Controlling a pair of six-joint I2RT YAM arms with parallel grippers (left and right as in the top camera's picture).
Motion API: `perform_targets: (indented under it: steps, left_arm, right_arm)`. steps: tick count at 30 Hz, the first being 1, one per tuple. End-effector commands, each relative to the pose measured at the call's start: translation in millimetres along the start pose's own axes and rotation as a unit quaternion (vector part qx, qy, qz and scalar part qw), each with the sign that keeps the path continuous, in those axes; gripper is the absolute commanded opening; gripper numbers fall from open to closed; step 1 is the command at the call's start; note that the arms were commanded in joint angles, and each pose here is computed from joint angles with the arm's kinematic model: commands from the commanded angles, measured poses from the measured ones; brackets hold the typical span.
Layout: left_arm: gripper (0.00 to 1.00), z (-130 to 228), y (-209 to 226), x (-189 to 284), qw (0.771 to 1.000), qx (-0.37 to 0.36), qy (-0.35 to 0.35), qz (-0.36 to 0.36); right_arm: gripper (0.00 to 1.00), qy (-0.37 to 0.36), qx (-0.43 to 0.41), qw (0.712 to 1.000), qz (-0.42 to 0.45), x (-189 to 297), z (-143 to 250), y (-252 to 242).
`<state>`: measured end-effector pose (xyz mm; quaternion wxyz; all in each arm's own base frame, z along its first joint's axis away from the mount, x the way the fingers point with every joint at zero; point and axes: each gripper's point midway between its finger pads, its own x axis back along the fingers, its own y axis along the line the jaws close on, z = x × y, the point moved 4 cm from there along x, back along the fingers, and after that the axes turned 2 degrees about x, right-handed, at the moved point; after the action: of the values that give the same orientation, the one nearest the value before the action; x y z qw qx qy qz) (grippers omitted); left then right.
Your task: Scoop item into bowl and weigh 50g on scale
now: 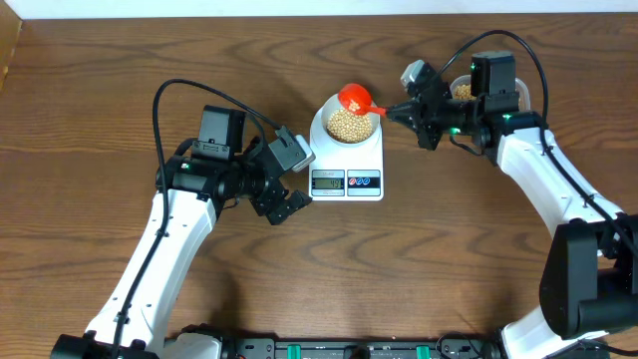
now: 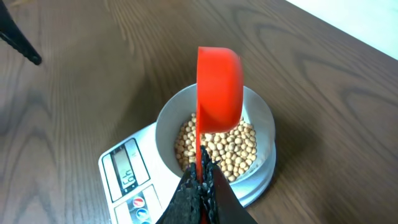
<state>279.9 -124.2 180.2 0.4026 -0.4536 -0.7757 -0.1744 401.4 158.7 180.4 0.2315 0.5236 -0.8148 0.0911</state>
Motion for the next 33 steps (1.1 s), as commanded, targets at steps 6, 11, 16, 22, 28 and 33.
perform_targets:
  steps: [6,11,16,22,28,33]
  left_arm:
    - [0.95,-7.6,1.7,4.8,1.0,-0.007,-0.012,-0.002]
    - [0.95,-7.6,1.7,4.8,1.0,-0.007,-0.012,-0.002]
    - [0.95,-7.6,1.7,4.8,1.0,-0.007,-0.012,-0.002]
    - [0.95,-7.6,1.7,4.8,1.0,-0.007,-0.012,-0.002]
    - [0.95,-7.6,1.7,4.8,1.0,-0.007,-0.012,-0.002]
    - [0.95,-7.6,1.7,4.8,1.0,-0.007,-0.012,-0.002]
  right_arm:
    - [0.01,-0.001,0.017,1.0,0.013,4.3,-9.0,1.6]
    - [0.01,-0.001,0.016,1.0,0.012,4.4,-9.1,1.8]
    - [0.01,-0.001,0.016,1.0,0.012,4.4,-9.1,1.8]
    - [0.01,-0.001,0.016,1.0,0.012,4.4,-9.1,1.8]
    - [0.01,-0.001,0.016,1.0,0.012,4.4,-9.1,1.8]
    - [0.01,-0.001,0.016,1.0,0.012,4.4,-9.1,1.8]
